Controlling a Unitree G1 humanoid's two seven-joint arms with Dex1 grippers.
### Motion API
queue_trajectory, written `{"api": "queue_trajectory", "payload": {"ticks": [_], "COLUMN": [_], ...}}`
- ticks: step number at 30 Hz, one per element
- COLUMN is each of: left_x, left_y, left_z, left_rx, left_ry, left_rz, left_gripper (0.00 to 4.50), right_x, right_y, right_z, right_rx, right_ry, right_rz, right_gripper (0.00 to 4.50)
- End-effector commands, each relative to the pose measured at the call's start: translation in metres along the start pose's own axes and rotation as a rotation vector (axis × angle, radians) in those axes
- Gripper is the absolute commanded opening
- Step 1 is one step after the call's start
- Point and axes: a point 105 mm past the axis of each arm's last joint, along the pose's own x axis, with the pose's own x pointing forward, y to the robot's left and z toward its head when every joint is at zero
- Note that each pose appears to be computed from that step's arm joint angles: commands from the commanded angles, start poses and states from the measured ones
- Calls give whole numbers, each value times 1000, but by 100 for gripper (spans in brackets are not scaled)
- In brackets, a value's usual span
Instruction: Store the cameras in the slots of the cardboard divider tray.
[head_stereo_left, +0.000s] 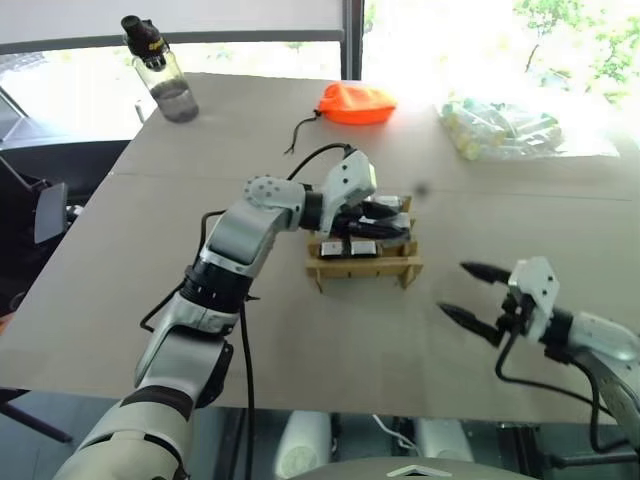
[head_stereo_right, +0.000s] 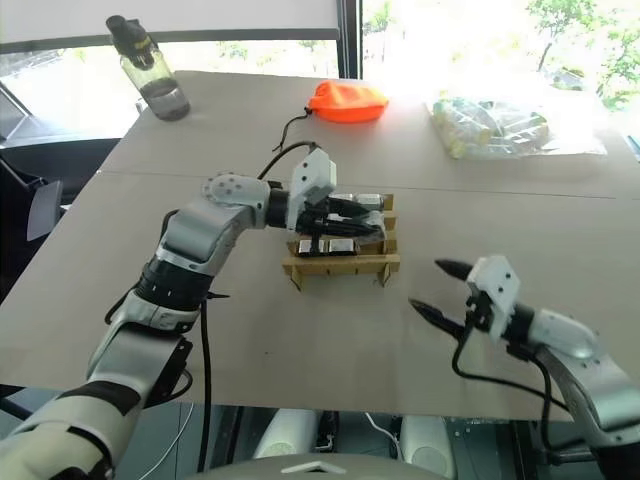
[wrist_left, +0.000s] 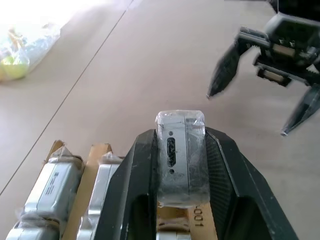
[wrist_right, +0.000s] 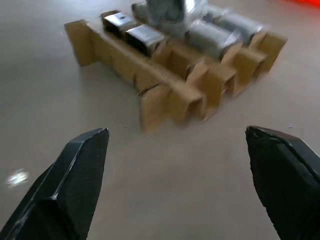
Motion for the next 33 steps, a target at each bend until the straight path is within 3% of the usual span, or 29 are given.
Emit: {"api": "queue_trajectory", "payload": {"ticks": [1,9,15,33], "left_x": [-1,3,5,10], "left_y": [0,-1,-1,1], "left_z": [11,6,-4,-27], "left_rx": [53,66,81,115], "left_ry": [-23,0,45,166], "left_rz": [-7,-38,-52,-60], "left_gripper": [74,74,74,74], "right_x": [-7,-12,-13,-16], "right_y": [26,26,32,37], "right_z": [9,19,17,12], "right_rx": [78,17,1,-33], "right_ry": [-93,-291,-341,-319], "right_rz": [73,-61,-91,-100], "right_gripper": [434,434,434,434]}}
